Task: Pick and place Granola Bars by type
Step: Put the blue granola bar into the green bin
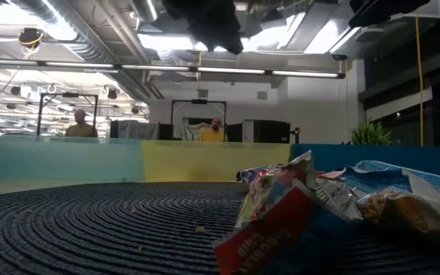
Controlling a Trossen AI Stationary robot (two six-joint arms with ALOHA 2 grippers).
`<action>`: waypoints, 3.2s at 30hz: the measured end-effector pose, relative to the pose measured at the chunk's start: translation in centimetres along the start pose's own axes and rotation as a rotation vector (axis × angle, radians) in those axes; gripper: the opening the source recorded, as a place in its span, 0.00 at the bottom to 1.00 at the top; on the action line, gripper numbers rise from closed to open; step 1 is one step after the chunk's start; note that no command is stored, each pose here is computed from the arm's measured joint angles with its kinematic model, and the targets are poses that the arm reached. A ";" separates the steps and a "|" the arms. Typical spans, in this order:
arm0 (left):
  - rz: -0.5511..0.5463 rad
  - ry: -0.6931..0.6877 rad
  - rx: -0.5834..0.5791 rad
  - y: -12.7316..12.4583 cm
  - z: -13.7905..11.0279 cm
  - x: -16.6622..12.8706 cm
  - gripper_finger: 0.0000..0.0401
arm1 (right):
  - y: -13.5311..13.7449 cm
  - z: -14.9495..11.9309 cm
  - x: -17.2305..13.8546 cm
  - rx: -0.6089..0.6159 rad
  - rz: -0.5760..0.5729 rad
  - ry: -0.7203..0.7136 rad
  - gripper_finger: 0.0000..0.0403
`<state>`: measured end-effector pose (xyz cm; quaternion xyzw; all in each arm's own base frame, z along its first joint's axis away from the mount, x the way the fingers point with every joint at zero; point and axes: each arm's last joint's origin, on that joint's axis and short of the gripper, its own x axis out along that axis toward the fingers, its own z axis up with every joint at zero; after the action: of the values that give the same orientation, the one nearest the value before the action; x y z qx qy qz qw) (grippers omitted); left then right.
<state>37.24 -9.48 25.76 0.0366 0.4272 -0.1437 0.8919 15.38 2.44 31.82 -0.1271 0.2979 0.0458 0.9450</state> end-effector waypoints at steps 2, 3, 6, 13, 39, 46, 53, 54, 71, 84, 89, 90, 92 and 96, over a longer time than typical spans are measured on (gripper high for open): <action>0.008 0.005 0.057 0.5 0.6 -0.7 0.24 | 0.0 0.0 0.0 -0.001 0.000 0.000 0.30; 0.005 0.001 0.086 0.7 0.8 -0.9 0.25 | 0.0 0.0 0.0 0.000 0.000 0.000 0.30; -0.006 -0.012 0.197 1.1 1.1 -1.2 0.30 | 0.0 0.0 0.0 0.017 -0.011 0.000 0.30; 0.018 0.043 0.559 2.2 0.6 0.2 0.48 | -0.2 0.2 0.0 0.086 -0.054 -0.012 0.30; -0.015 0.165 0.765 4.6 -2.4 9.5 0.57 | -0.3 0.1 0.0 0.157 -0.106 -0.008 0.30; -0.025 0.190 0.717 4.7 -3.0 10.4 0.52 | -0.3 0.1 0.0 0.134 -0.106 -0.005 0.30; -0.011 0.183 0.636 4.7 -2.9 10.5 0.42 | -0.3 0.1 0.0 0.119 -0.100 -0.002 0.30; -0.011 0.183 0.629 4.7 -2.9 10.5 0.40 | -0.3 0.1 0.0 0.113 -0.098 -0.002 0.30; -0.006 0.191 0.481 4.5 -2.8 10.1 0.01 | -0.3 0.1 0.0 0.059 -0.097 0.000 0.30; 0.138 -0.113 0.204 3.7 5.4 -2.5 0.00 | -0.3 0.0 0.0 0.053 -0.094 0.013 0.30; 0.147 -0.439 0.097 2.9 7.9 -9.3 0.00 | -0.3 -0.1 0.0 0.040 -0.092 0.023 0.30; 0.133 -0.512 0.091 2.7 8.3 -10.7 0.00 | -0.3 -0.1 0.0 0.032 -0.092 0.023 0.30; 0.087 -0.660 0.110 2.3 9.1 -13.4 0.00 | -0.3 -0.1 0.0 0.022 -0.092 0.023 0.30; -0.012 -0.949 0.195 1.0 10.0 -17.8 0.00 | -0.3 -0.1 0.0 -0.006 -0.093 0.017 0.30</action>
<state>34.43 -6.41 45.79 0.0479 -0.0422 -0.1889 0.9799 15.39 2.17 31.83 -0.1439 0.2994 0.0015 0.9432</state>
